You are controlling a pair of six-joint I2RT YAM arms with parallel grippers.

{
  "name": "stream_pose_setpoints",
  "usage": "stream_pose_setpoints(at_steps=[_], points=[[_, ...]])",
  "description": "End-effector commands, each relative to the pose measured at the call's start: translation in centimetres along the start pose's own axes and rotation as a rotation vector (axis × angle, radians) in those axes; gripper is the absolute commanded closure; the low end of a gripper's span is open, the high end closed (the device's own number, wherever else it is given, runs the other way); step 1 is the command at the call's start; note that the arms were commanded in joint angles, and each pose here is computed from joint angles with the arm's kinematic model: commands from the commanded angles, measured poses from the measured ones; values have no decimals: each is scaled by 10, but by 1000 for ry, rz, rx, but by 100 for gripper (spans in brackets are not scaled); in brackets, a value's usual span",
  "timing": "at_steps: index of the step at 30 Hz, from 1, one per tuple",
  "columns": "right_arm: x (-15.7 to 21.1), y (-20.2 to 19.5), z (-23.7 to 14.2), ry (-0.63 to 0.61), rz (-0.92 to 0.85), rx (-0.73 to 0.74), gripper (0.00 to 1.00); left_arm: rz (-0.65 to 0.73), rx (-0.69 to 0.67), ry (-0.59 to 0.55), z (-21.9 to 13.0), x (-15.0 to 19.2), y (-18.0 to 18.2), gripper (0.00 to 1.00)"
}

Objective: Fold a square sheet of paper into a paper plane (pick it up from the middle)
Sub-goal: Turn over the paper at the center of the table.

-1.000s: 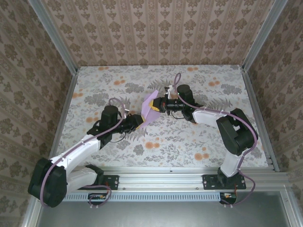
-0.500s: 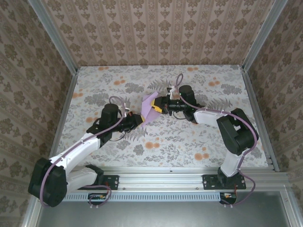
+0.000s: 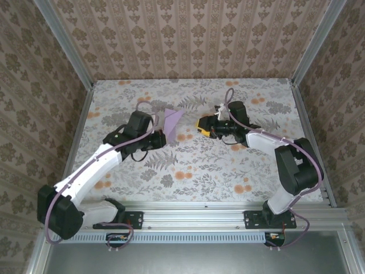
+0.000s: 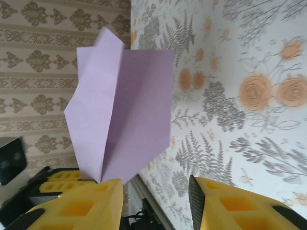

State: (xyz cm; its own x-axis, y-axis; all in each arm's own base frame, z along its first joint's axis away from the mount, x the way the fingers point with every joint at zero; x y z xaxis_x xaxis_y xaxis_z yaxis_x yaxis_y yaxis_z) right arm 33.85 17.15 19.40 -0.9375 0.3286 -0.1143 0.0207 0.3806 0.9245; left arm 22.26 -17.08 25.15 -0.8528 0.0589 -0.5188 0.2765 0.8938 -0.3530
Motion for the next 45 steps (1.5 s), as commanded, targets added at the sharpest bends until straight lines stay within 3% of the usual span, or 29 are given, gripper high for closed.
stream_pose_setpoints(at_steps=[1, 5, 10, 21, 25, 34, 40, 45], points=[[3, -8, -15, -12, -27, 77, 55, 261, -442, 131, -7, 10, 16, 92], [-1, -13, -28, -32, -30, 103, 54, 416, -631, 158, 3, 6, -2, 92], [-4, -21, -45, -54, -24, 132, 53, 584, -774, 190, 31, 11, -28, 92], [-12, -45, -72, -47, 20, 111, 52, 939, -843, 222, 100, 64, -82, 91], [-14, -53, -71, -37, 38, 92, 52, 1021, -783, 230, 119, 90, -96, 88], [-13, -60, -63, -29, 73, 49, 52, 984, -526, 309, 142, 118, -111, 72], [-8, -64, -62, -16, 76, 54, 52, 944, -413, 339, 146, 121, -120, 60], [-4, -67, -60, -6, 81, 56, 53, 832, -215, 313, 125, 104, -135, 50]])
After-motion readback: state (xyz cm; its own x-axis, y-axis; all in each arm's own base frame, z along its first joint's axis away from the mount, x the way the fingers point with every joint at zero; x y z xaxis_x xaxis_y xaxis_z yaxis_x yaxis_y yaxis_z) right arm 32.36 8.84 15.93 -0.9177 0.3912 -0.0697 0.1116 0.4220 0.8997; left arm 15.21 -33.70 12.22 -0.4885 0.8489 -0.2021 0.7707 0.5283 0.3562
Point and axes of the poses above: each hand's point on the last joint's axis, 136 mm out from that joint toward the fingers, its own z axis out along the fingers, its own y axis along the line the jaws close on, x = y × z, the point moved 9 cm from there along -z, back along the fingers, and after that the axes turned 4 degrees about z, right-handed, at the moved point
